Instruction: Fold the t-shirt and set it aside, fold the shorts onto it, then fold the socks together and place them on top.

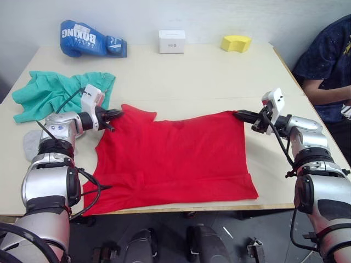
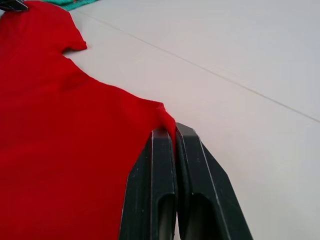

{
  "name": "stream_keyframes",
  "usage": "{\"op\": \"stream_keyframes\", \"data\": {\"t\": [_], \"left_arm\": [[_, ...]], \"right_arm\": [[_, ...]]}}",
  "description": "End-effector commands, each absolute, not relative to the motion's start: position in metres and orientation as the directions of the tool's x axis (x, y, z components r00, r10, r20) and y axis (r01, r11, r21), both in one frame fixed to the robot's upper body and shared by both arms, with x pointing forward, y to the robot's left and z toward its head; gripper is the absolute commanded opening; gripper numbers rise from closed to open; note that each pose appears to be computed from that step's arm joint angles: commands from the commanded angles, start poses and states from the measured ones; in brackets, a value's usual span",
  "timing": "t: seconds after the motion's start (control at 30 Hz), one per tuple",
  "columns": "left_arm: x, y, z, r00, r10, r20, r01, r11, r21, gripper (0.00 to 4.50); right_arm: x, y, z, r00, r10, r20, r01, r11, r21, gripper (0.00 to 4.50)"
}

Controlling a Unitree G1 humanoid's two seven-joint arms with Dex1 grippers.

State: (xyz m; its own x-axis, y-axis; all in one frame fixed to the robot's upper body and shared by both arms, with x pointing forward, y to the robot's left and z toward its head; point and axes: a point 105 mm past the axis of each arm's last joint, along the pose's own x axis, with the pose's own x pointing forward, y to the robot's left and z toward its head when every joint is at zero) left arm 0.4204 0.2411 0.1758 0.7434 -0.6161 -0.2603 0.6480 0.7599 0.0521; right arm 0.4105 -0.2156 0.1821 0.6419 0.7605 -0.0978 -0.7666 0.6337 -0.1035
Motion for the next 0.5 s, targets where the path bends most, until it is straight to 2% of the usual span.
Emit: {"op": "stream_keyframes", "data": {"t": [0.03, 0.33, 0.5], "left_arm": [[0.41, 0.252, 0.192, 0.739, -0.628, -0.243, 0.662, 0.745, 0.089, 0.05], [0.363, 0.27, 0.171, 0.731, -0.612, -0.302, 0.657, 0.751, 0.069, 0.05], [0.349, 0.272, 0.154, 0.749, -0.578, -0.324, 0.624, 0.779, 0.052, 0.05]], "right_arm": [[0.401, -0.227, 0.194, 0.637, 0.768, -0.07, -0.769, 0.625, -0.132, 0.0], [0.378, -0.231, 0.163, 0.616, 0.778, -0.126, -0.788, 0.608, -0.098, 0.0], [0.37, -0.226, 0.136, 0.627, 0.758, -0.179, -0.779, 0.615, -0.125, 0.0]]}}
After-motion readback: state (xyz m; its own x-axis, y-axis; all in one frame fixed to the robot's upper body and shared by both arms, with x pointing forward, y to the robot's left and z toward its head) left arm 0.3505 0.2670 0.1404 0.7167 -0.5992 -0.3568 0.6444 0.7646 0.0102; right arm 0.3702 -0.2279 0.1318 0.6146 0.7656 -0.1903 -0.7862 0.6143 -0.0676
